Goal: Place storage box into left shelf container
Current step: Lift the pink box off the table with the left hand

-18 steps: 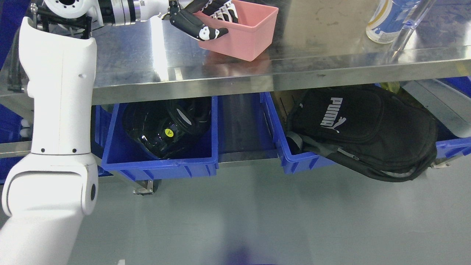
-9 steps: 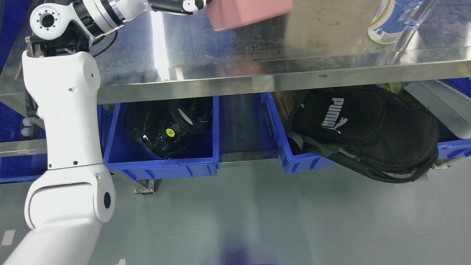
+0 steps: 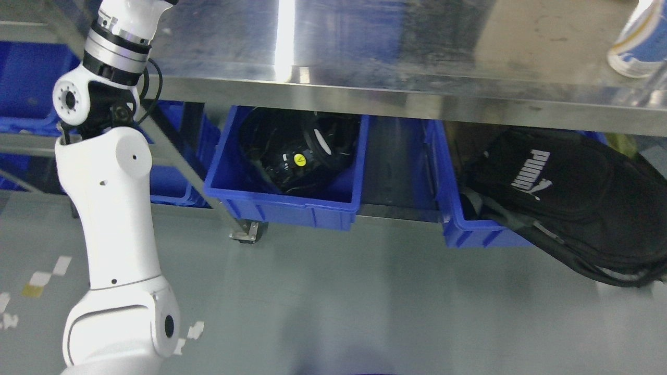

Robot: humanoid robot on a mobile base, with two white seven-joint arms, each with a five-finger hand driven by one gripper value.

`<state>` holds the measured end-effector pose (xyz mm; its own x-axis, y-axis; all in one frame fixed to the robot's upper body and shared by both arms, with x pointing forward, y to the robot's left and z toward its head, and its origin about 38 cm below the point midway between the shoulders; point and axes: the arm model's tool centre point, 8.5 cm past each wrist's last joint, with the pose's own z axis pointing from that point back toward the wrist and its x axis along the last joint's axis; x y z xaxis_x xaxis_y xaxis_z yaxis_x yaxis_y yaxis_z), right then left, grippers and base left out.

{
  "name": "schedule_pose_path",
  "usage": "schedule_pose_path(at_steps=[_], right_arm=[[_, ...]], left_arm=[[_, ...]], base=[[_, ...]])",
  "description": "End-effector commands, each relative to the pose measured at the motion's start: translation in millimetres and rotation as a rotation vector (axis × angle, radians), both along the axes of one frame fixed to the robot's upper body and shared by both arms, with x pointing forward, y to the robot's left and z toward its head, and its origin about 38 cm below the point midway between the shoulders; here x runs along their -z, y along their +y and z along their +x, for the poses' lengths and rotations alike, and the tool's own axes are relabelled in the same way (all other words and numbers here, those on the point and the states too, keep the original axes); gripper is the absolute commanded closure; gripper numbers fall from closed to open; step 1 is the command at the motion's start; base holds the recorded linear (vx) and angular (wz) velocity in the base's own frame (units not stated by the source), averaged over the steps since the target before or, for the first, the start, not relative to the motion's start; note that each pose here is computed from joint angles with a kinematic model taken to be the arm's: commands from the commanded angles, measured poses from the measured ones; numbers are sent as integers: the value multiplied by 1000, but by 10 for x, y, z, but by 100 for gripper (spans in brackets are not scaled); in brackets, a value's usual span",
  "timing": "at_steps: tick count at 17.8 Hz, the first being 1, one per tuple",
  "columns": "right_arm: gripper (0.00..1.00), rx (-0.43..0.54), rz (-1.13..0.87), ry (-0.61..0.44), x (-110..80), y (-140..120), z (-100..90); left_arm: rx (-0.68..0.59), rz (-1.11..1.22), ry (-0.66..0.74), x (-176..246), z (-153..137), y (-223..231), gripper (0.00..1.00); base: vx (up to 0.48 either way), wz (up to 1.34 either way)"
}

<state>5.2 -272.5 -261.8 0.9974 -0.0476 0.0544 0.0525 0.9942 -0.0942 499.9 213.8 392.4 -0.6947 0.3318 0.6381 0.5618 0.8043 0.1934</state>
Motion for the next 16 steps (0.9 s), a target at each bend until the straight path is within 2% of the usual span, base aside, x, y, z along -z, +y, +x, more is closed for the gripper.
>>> schedule_pose_path(at_steps=[1,5,7,10,14,16], right_arm=[[0,19,-14,-23,-10,-113,89],[0,19,-14,-23,-10,-113,89],[0,19,-13,-25,-10,-112,90],[0,20,-14,-25,-10,-114,90],[0,19,-14,-23,-10,-113,89],[0,19,-14,-23,-10,-113,88]], left_arm=[[-22,-130,-93,12,-617,-262,97],[-49,-200,-100,-15,-690,-340,97],[-54,-203,-70,188,-707,-340,97],[-92,-225,-11,747,-821,-255,98],[-159,-254,58,1544,-1153,-129,98],[-183,-264,68,1728,-1261,-87,98]], base=[[-91,824],[-71,970],[-30,1136],[19,1258],[142,1063],[193,977]])
